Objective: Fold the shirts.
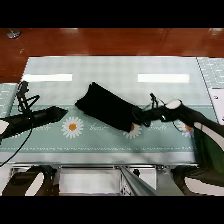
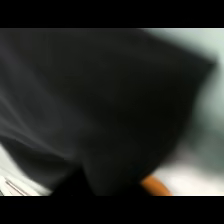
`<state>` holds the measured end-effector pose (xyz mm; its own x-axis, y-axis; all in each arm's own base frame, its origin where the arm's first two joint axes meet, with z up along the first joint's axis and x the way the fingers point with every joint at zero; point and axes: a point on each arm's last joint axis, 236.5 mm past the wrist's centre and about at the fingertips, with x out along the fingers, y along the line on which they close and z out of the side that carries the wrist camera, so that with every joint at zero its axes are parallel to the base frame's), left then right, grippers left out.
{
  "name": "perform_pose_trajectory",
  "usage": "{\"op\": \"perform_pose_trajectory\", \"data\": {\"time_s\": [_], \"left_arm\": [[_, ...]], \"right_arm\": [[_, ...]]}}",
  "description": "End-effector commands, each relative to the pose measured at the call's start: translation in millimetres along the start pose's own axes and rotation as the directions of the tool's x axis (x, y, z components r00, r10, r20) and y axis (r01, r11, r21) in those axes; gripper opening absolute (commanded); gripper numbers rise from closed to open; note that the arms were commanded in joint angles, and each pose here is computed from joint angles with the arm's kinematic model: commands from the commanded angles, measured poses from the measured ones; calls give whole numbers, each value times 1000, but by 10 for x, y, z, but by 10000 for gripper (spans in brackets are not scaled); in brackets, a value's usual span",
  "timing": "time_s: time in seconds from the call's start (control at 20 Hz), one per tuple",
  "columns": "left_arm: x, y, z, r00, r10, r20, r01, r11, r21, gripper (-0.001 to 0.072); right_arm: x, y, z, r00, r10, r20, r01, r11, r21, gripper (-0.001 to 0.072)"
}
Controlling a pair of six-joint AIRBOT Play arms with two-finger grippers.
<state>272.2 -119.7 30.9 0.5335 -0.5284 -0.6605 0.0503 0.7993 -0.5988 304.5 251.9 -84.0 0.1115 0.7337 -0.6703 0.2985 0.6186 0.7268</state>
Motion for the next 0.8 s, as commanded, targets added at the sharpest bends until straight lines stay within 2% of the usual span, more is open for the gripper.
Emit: {"op": "perform_pose_trajectory", "data": {"time_s": [0.0, 0.1, 0.25, 0.35, 0.45, 0.55, 0.75], "left_arm": [[2, 1, 1, 1000, 1, 1, -1, 1000, 0, 20], [2, 1, 1, 1000, 1, 1, -1, 1000, 0, 20], [2, 1, 0, 1000, 0, 0, 0, 1000, 1, 20], [2, 1, 1, 1000, 1, 1, -1, 1000, 1, 20], [2, 1, 0, 1000, 0, 0, 0, 1000, 1, 20], [2, 1, 0, 1000, 0, 0, 0, 1000, 1, 20], [1, -5, -25, 1000, -2, -10, 2, 1000, 1, 20]], "right_arm": [[-8, 653, 188, 996, 81, -31, -86, 971, -225, 27], [-266, 1101, 370, 997, 74, -1, -70, 929, -363, 27], [-789, 1550, 640, 994, -35, 103, 83, 856, -511, 27], [-1242, 1803, 811, 976, -80, 203, 182, 811, -556, 27], [-1761, 2004, 936, 955, -85, 285, 238, 795, -558, 27], [-2237, 2065, 1035, 933, -87, 350, 269, 813, -516, 26], [-3110, 1689, 1144, 894, -165, 417, 328, 875, -356, 26]]}}
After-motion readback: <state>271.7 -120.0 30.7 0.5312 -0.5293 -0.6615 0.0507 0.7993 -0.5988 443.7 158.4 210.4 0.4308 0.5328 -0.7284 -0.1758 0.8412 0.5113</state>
